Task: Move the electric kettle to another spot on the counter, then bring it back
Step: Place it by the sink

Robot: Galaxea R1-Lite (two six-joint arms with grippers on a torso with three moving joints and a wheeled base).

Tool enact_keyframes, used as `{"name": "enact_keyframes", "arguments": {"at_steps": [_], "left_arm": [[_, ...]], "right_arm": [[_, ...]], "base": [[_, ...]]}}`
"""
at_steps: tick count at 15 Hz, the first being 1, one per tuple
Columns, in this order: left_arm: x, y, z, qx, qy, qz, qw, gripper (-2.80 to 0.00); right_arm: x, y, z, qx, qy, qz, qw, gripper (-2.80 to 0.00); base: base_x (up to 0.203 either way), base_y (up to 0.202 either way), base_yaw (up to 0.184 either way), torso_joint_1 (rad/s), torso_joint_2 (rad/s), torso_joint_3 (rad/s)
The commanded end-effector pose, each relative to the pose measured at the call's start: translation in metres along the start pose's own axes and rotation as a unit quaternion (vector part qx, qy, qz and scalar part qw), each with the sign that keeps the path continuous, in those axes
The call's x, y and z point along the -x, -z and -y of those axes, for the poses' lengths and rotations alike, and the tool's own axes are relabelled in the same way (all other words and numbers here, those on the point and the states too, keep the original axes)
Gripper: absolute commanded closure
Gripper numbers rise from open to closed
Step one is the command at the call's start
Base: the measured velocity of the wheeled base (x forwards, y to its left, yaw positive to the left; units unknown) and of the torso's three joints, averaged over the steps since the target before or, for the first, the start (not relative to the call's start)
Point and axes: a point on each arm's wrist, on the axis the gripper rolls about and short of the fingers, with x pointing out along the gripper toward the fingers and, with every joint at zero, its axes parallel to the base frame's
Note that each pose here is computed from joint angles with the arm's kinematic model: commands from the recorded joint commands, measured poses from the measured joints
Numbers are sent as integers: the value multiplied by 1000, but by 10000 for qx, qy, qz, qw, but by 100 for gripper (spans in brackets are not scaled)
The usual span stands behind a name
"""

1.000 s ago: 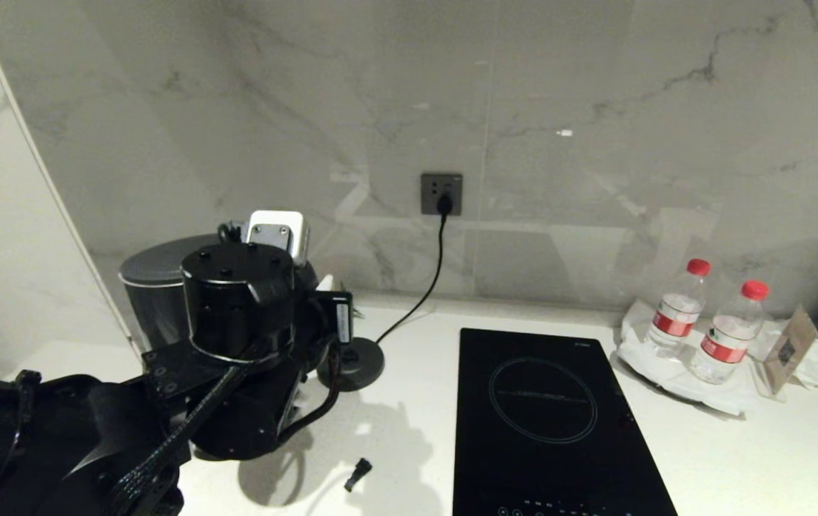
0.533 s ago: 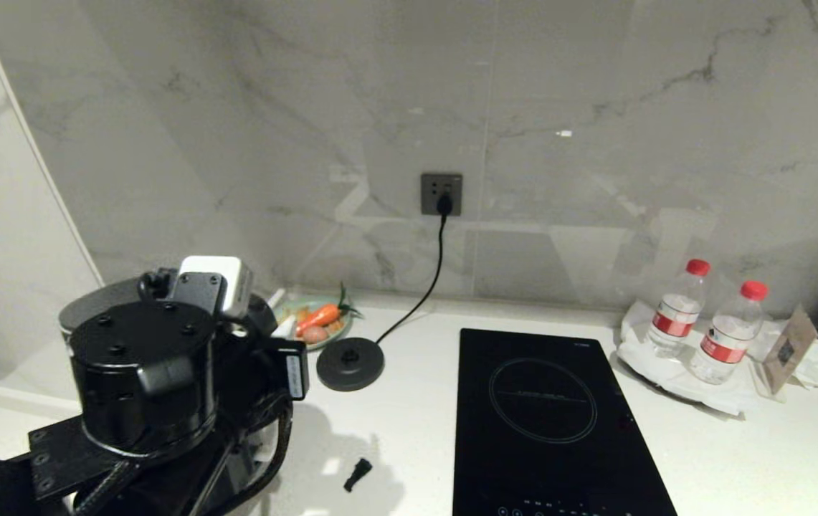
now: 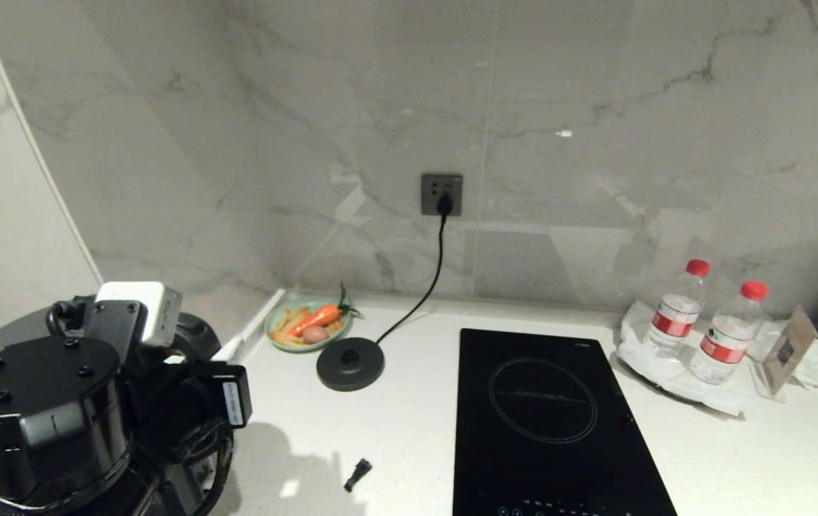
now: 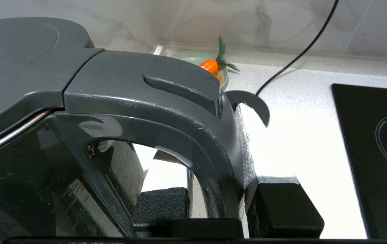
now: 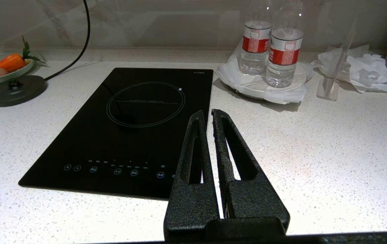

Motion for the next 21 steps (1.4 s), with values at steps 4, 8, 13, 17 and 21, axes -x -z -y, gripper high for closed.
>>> {"name": "enact_keyframes", "arguments": {"at_steps": [4,8,13,17,21], "left_arm": [[2,1,-2,40,-30,11,10000,0],[0,0,-3,58,-74,22,10000,0],[0,-1,-4,72,-95,32,9999,0],[0,0,-5,115,-101,34,9999,0],[2,2,-8,195,-127,11,9997,0]], "right_arm": [[0,0,0,-1,-1,-8,10000,0],[0,0,0,0,-1,-8,10000,0],[0,0,0,7,-1,-8,10000,0],[0,0,0,0,-1,-1,10000,0],[0,0,0,-1,-1,-2,10000,0]], "base": [[0,0,0,0,0,0],[0,0,0,61,-126,-78],[0,0,0,109,-243,-129],[0,0,0,45,-111,-55],[0,0,0,0,0,0]]}}
